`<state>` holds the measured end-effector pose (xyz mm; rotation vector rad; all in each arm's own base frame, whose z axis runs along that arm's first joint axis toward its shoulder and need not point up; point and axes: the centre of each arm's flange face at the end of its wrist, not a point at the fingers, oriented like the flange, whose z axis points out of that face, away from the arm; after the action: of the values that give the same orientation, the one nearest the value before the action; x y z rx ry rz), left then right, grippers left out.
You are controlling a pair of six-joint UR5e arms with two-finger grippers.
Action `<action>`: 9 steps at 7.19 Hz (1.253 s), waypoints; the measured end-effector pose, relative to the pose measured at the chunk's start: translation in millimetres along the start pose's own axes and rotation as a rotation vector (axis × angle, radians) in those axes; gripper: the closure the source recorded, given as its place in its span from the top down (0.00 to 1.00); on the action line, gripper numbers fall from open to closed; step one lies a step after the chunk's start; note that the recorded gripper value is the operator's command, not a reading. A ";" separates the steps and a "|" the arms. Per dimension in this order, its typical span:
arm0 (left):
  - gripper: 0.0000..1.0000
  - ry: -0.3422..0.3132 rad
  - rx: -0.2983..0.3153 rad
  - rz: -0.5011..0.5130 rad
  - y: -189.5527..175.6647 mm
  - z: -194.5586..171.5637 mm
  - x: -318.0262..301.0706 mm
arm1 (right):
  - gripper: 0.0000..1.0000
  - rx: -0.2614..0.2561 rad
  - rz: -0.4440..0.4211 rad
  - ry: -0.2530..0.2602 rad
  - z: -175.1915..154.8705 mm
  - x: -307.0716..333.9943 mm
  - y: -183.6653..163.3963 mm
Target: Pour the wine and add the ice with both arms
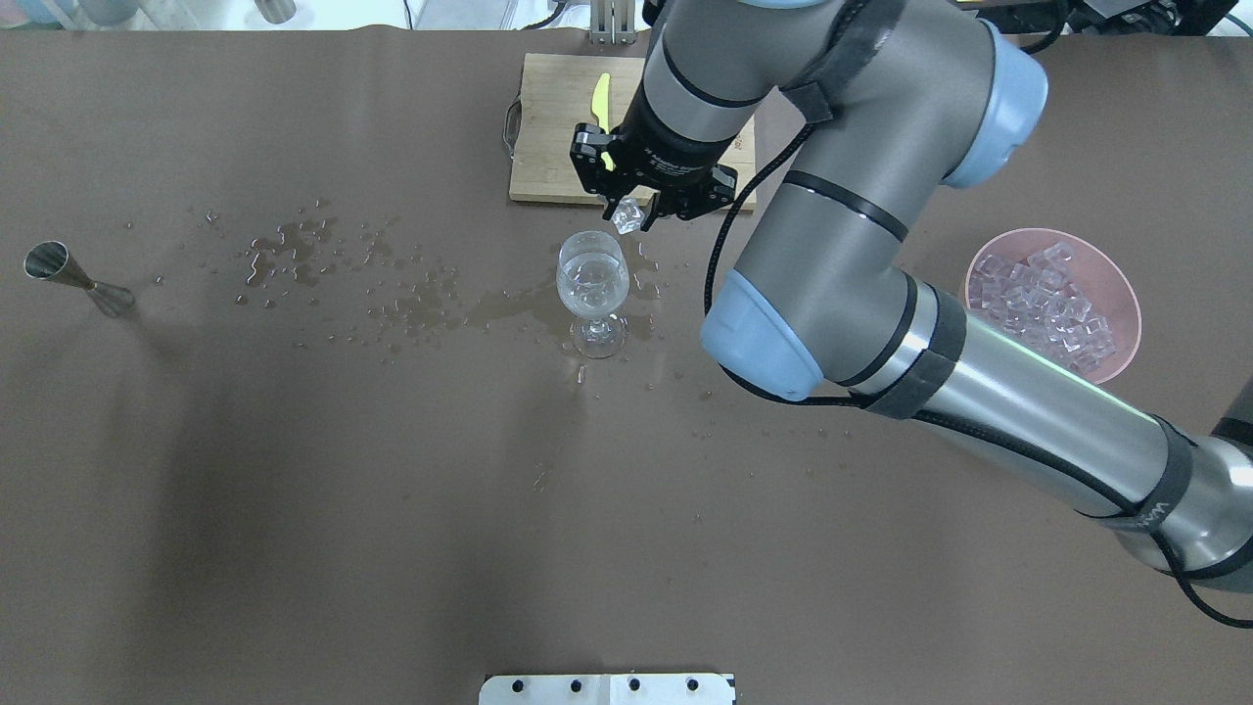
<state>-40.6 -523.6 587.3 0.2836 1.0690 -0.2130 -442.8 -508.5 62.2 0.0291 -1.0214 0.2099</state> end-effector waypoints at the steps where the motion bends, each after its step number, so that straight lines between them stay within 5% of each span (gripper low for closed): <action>1: 0.98 0.000 0.001 0.001 -0.4 -0.2 0.3 | 0.00 0.005 0.000 -0.007 6.3 -9.5 2.6; 2: 0.98 0.000 0.001 0.001 -0.4 -0.3 0.5 | 0.10 0.010 0.003 -0.023 13.4 -15.3 4.1; 3: 0.98 0.000 0.000 0.001 -0.3 0.1 0.4 | 0.99 0.016 0.007 -0.037 17.9 -18.6 5.4; 9: 0.98 -0.004 -0.007 -0.004 -5.8 5.6 -3.0 | 1.00 0.043 0.008 -0.036 17.8 19.8 6.4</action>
<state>-39.2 -530.8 591.7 0.2746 1.0661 -0.2133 -449.0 -501.2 87.9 0.0679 -1.0529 0.2394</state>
